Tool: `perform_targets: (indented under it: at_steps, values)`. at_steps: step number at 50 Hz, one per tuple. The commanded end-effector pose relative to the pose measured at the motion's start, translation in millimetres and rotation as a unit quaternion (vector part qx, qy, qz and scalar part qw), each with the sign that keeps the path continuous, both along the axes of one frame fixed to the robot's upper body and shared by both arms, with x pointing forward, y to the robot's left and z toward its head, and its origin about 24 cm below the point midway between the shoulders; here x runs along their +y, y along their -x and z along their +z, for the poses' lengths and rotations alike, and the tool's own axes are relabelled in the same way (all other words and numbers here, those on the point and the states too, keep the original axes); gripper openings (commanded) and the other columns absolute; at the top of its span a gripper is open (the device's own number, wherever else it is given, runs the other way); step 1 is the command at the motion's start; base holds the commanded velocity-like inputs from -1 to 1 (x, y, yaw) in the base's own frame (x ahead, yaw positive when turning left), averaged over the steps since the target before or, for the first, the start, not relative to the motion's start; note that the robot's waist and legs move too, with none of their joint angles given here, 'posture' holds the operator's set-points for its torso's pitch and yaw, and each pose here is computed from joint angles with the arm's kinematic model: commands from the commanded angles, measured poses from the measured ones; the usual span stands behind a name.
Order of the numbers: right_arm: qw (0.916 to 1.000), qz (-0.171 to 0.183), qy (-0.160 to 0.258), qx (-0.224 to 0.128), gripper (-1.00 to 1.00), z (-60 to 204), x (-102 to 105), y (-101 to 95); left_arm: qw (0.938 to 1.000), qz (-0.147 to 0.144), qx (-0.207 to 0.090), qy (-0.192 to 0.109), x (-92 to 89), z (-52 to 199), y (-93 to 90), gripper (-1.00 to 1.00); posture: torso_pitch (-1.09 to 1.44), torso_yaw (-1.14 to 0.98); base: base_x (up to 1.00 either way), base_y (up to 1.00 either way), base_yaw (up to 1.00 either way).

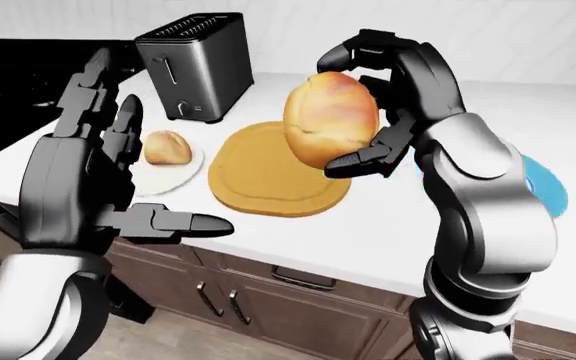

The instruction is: Place all breads on the cutting board.

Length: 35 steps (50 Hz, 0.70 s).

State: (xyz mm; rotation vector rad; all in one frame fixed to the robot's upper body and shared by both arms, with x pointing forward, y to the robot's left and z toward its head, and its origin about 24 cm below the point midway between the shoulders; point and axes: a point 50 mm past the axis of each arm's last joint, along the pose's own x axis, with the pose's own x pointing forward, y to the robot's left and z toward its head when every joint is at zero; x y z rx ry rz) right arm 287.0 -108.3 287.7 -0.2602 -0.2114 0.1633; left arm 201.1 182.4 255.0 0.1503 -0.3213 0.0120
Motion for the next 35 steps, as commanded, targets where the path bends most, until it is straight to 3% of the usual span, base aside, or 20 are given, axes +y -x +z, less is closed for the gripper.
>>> perform_targets:
  at_steps: [1,35]
  values:
    - [0.9987,-0.011,-0.008,-0.049,-1.00,17.5,-4.7,6.6,0.9992,-0.004,-0.040,-0.001,-1.8,10.9,4.9,1.00,0.00,0.00,0.06,0.15,0.00]
    - [0.9987,-0.008,-0.011,-0.050,-1.00,17.3,-1.8,6.8,0.9991,-0.001,-0.042,0.002,1.4,9.9,6.6,1.00,0.00,0.00,0.06,0.18,0.00]
